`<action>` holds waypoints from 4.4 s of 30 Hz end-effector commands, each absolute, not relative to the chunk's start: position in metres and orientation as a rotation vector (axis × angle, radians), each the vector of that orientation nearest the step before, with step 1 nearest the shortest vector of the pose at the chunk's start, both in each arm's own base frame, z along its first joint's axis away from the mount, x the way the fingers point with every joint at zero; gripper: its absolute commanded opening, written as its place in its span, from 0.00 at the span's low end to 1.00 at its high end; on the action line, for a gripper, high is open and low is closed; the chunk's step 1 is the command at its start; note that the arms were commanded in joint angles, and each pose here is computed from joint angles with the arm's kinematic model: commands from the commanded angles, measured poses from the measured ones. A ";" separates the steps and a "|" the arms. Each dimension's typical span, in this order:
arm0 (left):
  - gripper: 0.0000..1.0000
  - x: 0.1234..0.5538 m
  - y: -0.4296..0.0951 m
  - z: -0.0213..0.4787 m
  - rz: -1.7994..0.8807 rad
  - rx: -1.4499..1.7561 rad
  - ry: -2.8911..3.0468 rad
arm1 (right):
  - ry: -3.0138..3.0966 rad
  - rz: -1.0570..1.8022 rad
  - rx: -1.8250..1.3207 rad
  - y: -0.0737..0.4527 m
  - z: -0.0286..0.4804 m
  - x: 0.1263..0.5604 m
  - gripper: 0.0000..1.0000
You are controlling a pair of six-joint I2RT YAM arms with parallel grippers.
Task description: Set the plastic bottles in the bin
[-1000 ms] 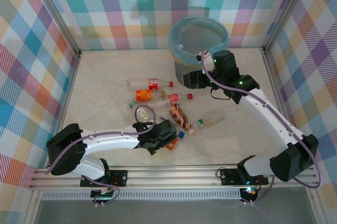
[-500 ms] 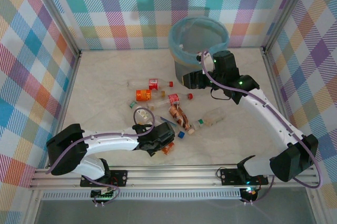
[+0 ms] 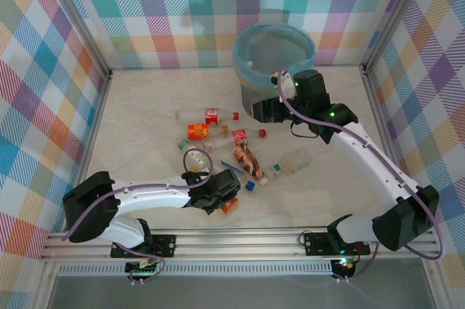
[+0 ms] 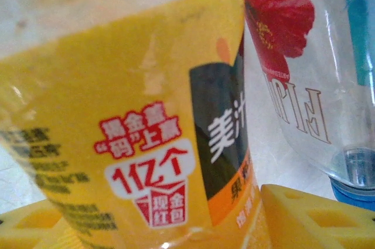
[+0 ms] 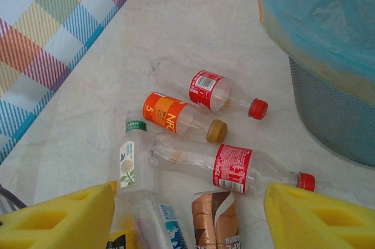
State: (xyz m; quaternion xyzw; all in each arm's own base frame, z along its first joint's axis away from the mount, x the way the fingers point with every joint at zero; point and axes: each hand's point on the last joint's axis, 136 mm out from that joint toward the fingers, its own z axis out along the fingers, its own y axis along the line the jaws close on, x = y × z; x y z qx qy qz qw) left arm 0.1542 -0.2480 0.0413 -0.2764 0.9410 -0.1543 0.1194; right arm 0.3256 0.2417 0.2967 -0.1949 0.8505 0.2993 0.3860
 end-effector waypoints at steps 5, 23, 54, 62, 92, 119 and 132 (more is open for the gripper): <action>0.63 0.166 -0.203 0.095 -0.300 -0.737 2.574 | 2.095 0.827 -0.504 0.246 0.327 0.320 0.67; 0.58 0.229 -0.184 0.341 -0.013 0.228 1.920 | 1.706 1.216 -0.749 0.285 0.458 0.277 0.68; 0.56 0.210 -0.264 0.354 -0.244 0.745 1.792 | 1.667 1.263 -0.967 0.325 0.470 0.246 0.63; 0.57 0.211 -0.268 0.350 -0.227 0.776 1.791 | 1.670 1.235 -0.964 0.323 0.468 0.248 0.54; 0.89 0.220 -0.244 0.365 -0.161 0.633 1.758 | 1.704 1.033 -0.850 0.310 0.471 0.276 0.18; 0.96 0.214 -0.204 0.400 -0.293 0.359 1.747 | 1.951 0.071 -0.380 0.194 0.410 0.518 0.19; 0.97 0.215 -0.202 0.386 -0.256 0.352 1.790 | 2.232 0.159 -0.356 0.184 0.283 0.552 0.28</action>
